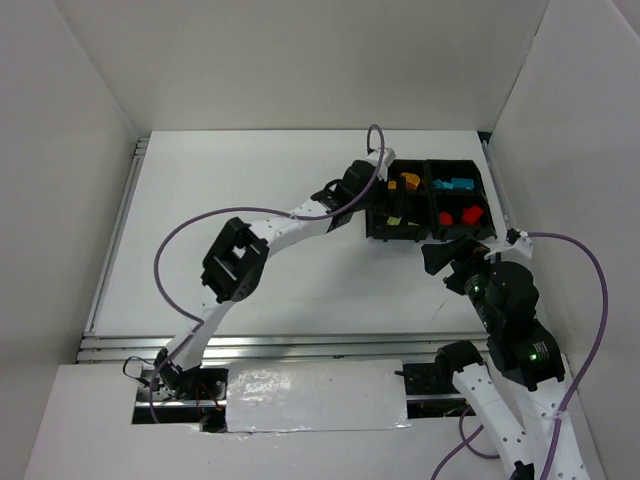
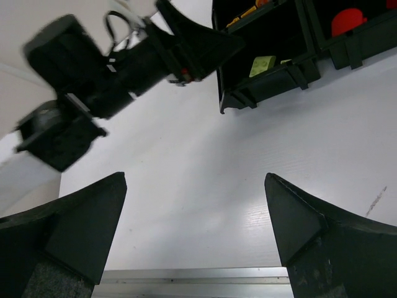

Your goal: Sort the legos into containers by color

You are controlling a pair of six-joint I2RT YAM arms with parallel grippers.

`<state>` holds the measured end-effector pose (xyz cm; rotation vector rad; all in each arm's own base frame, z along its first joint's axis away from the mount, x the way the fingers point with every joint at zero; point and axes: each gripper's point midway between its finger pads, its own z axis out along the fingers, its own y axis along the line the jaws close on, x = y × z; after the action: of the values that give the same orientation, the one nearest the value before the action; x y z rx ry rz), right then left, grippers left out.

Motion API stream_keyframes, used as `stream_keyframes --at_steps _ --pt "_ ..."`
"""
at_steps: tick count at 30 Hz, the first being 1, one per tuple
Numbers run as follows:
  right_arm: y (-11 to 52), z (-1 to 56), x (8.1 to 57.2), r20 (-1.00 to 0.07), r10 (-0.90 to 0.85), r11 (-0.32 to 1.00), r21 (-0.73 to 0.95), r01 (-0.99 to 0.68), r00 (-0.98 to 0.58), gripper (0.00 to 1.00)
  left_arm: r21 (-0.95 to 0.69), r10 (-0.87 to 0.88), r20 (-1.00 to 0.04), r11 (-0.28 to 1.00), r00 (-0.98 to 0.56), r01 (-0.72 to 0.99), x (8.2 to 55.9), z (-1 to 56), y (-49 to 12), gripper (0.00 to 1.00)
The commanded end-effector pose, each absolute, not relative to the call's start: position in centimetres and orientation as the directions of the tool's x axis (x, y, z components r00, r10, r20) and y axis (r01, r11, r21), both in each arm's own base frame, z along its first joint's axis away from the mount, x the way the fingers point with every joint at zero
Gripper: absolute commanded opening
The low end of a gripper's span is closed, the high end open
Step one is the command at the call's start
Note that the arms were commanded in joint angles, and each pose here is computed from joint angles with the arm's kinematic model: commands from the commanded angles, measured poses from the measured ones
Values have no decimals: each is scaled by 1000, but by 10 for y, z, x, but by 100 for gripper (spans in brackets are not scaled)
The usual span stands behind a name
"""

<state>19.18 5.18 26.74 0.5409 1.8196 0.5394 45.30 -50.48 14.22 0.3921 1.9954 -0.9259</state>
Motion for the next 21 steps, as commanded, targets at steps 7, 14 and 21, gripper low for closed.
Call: stream_keyframes --at_steps 7,14,21 --pt "69 299 201 -814 477 857 514 -29 -330 100 -247 -178 -883 963 -435 108 433 317 -273 99" --pt "45 333 194 -869 411 907 421 25 -274 100 -202 -320 -854 930 -409 -306 321 310 -67 99" --pt "9 387 156 -911 385 923 377 79 -147 100 -221 -335 -907 894 -254 -389 215 336 7 100"
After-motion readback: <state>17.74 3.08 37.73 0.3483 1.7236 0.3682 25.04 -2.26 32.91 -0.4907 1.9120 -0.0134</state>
